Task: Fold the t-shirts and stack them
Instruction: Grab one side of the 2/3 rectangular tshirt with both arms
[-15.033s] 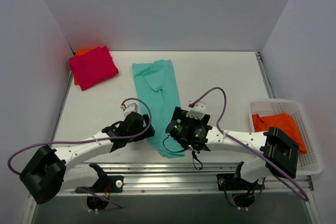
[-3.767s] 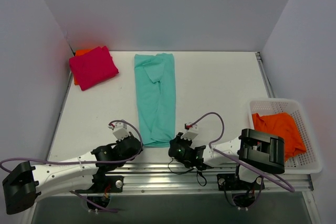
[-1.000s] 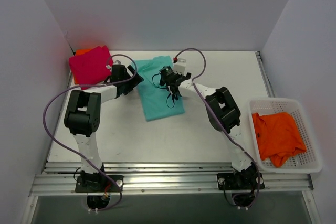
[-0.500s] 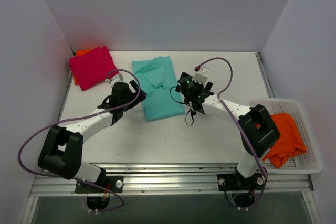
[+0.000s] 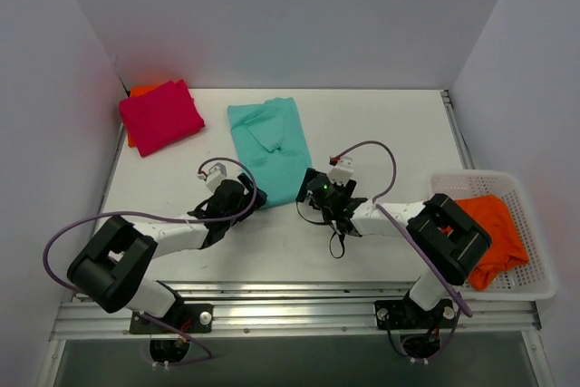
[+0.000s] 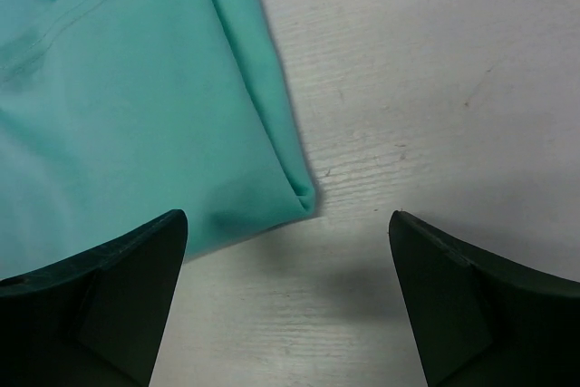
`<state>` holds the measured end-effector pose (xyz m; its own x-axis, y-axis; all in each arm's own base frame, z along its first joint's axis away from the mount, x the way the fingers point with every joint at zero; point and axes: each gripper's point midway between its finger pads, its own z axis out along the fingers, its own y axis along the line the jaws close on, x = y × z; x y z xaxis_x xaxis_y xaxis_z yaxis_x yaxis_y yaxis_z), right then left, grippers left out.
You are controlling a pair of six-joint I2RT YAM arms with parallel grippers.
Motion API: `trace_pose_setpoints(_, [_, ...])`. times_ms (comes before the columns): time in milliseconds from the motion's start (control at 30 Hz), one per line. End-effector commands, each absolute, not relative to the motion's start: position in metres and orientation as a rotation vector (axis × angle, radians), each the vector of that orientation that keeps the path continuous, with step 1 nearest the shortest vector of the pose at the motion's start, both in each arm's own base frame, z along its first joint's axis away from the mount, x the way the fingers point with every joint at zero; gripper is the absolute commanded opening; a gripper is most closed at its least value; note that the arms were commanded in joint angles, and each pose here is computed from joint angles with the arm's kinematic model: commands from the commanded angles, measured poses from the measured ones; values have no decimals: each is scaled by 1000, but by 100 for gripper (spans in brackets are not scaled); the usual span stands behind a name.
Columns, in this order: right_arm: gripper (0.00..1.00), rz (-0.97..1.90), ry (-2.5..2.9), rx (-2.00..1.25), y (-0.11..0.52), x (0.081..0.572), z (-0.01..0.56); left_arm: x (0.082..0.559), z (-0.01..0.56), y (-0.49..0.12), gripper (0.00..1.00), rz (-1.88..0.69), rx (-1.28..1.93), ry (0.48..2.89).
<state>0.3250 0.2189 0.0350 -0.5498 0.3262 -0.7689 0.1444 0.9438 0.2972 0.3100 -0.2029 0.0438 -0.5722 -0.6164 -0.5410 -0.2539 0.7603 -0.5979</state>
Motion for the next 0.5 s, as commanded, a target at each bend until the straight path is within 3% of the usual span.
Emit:
trace_pose_setpoints(0, [89,291,2133,361,230,334,32,321,42,-204,94,-605,-706,2120])
trace_pose_setpoints(133, [84,287,2154,351,237,341,21,324,39,-207,94,-606,-708,2121])
trace_pose_setpoints(300, [65,279,2190,336,239,346,3,328,35,-208,94,-591,-706,2132])
trace_pose_setpoints(400, [51,285,2211,333,239,347,-7,329,32,-211,100,-594,-701,2140])
trace_pose_setpoints(433, [40,284,2214,334,238,348,-9,330,33,-211,93,-597,-701,2140])
trace_pose_setpoints(467, [36,282,2221,332,239,348,-11,329,30,-212,90,-596,-701,2145])
